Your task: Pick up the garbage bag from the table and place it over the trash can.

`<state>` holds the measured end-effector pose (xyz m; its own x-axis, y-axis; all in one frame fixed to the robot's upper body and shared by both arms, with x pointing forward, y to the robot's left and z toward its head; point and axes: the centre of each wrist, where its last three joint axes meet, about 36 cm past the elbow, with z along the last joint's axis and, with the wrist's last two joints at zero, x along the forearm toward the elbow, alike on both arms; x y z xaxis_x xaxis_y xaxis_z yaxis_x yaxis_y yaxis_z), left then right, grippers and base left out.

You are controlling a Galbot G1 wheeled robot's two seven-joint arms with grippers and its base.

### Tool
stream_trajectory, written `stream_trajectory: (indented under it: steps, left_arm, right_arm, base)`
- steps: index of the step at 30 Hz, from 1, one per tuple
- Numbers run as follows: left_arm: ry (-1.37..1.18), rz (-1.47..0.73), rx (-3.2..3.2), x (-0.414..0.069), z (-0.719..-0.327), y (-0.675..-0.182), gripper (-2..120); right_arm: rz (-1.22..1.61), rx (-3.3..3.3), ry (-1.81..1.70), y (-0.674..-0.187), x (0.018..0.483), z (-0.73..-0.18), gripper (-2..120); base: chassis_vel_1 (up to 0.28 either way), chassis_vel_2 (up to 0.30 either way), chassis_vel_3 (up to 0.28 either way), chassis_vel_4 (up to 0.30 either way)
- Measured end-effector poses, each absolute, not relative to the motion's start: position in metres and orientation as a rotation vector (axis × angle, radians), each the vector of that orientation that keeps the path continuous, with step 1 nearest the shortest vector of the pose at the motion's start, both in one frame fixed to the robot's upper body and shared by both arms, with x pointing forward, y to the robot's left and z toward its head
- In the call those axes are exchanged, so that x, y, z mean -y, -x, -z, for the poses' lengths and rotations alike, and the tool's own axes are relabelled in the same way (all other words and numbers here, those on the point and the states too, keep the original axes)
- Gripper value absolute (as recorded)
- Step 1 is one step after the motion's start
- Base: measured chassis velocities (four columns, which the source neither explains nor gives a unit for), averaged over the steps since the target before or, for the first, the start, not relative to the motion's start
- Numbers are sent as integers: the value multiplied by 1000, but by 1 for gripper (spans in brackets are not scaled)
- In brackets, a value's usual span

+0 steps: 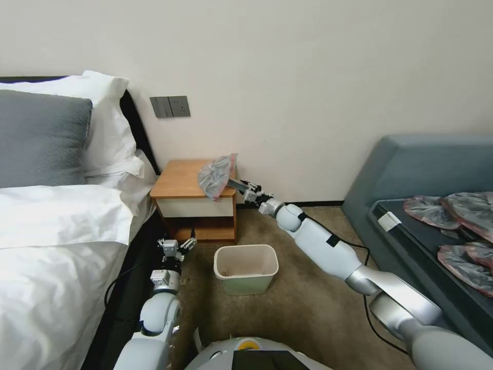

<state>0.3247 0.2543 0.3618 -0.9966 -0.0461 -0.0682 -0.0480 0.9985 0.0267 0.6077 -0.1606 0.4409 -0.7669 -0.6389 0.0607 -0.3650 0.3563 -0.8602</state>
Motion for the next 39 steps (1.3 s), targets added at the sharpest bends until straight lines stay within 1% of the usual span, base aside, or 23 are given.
stream_trajectory:
  steps: [2, 3, 4, 6, 7, 8, 17, 21, 23, 24, 28, 30, 33, 35, 37, 38, 39]
  left_arm:
    - [73, -43, -3072, -254, -362, -325, 93]
    - [73, -42, -3072, -253, -361, -324, 93]
    - [73, -42, -3072, -253, -361, -324, 93]
    - [76, -40, -3073, -253, -361, -324, 94]
    - [76, -40, -3073, -253, -361, -324, 94]
    - [77, -41, -3073, -253, -360, -324, 95]
    - [92, -38, -3073, -253, -359, -324, 93]
    - [104, -39, -3075, -254, -357, -324, 93]
    - [127, -31, -3075, -255, -357, -324, 93]
    - [127, -31, -3075, -255, -357, -324, 93]
    - [177, 6, -3074, -257, -356, -325, 95]
    - [183, 13, -3072, -257, -356, -326, 95]
    - [203, 42, -3070, -257, -356, -328, 95]
    - [203, 43, -3070, -257, -356, -328, 95]
    - [210, 45, -3076, -258, -354, -329, 95]
    - [210, 45, -3076, -258, -354, -329, 95]
    - [212, 43, -3080, -259, -353, -330, 95]
  right_arm:
    - [1372, -2337, 889, -608, 161, -442, 19]
    - [1372, -2339, 887, -608, 162, -441, 15]
    - [1372, -2339, 887, -608, 162, -441, 15]
    - [1372, -2345, 887, -607, 164, -439, 4]
    - [1372, -2345, 887, -607, 164, -439, 4]
    - [1371, -2348, 887, -607, 165, -438, 0]
    - [1352, -2361, 873, -604, 169, -440, 0]
    - [1303, -2378, 848, -595, 169, -443, 0]
    - [1248, -2388, 840, -579, 169, -446, 0]
    - [1248, -2388, 840, -579, 169, -446, 0]
    - [1158, -2394, 850, -542, 172, -452, 0]
    - [1149, -2394, 852, -537, 172, -452, 0]
    - [1107, -2399, 858, -517, 172, -452, 0]
    - [1104, -2400, 859, -515, 172, -452, 0]
    - [1043, -2427, 856, -489, 173, -447, 0]
    - [1043, -2427, 856, -489, 173, -447, 0]
    - [1006, -2453, 865, -472, 174, -441, 0]
  base:
    - [0, 0, 0, 0]
    - [0, 0, 0, 0]
    - [0, 0, 0, 0]
    - [0, 0, 0, 0]
    - [0, 0, 0, 0]
    - [0, 0, 0, 0]
    - [0, 0, 0, 0]
    - [0, 0, 0, 0]
    - [0, 0, 0, 0]
    - [0, 0, 0, 0]
    - [0, 0, 0, 0]
    - [0, 0, 0, 0]
    - [0, 0, 0, 0]
    - [0, 0, 0, 0]
    - [0, 0, 0, 0]
    - [0, 0, 0, 0]
    - [0, 0, 0, 0]
